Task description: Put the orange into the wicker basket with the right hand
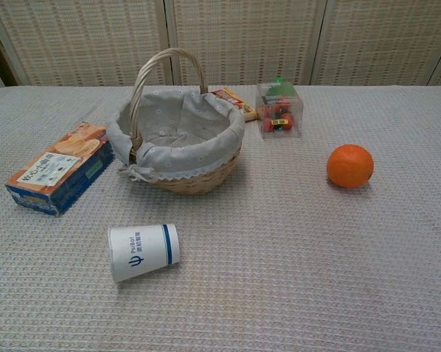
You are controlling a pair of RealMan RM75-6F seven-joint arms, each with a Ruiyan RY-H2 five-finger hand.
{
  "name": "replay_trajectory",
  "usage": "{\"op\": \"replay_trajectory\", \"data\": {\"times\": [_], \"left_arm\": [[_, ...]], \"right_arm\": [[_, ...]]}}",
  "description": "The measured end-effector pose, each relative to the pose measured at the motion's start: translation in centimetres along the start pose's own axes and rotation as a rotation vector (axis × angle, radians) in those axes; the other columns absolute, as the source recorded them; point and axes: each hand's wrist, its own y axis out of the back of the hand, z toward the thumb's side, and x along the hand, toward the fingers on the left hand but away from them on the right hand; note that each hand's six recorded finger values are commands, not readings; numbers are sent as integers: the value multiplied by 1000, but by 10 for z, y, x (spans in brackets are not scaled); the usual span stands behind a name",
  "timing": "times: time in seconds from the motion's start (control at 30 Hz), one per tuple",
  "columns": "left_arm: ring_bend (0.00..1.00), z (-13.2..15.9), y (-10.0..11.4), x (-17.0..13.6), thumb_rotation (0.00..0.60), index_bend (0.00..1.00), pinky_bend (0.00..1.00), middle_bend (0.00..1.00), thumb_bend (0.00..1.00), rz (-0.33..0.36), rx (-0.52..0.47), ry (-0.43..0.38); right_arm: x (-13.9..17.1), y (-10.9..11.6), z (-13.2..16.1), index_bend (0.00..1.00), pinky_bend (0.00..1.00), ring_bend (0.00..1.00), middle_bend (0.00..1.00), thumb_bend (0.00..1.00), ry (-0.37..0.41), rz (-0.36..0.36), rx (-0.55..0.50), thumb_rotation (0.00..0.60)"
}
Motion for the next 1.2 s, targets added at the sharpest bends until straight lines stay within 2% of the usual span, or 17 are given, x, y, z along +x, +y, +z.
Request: {"op": "replay_trajectory", "data": {"times": [0.37, 0.57, 0.73, 0.97, 1.2], "left_arm": [[0, 0, 0, 0, 600, 0, 109, 0, 347, 0, -6, 4], [0, -1, 0, 1, 600, 0, 109, 0, 349, -5, -13, 6], [0, -1, -1, 1, 600, 0, 109, 0, 348, -9, -17, 6], [0, -3, 0, 1, 600, 0, 110, 0, 348, -14, -24, 13], [0, -8, -1, 0, 600, 0, 109, 0, 348, -30, -36, 34]], "right_arm": [[-6, 2, 4, 0, 0, 0, 0, 50, -11, 16, -28, 600], [-28, 0, 11, 0, 0, 0, 0, 46, -32, 63, -25, 600], [-59, -6, 22, 0, 0, 0, 0, 35, -57, 121, -7, 600], [-104, -26, 58, 0, 0, 0, 0, 35, -72, 192, 7, 600], [-141, -60, 118, 0, 15, 0, 0, 35, -46, 269, 20, 600]]}}
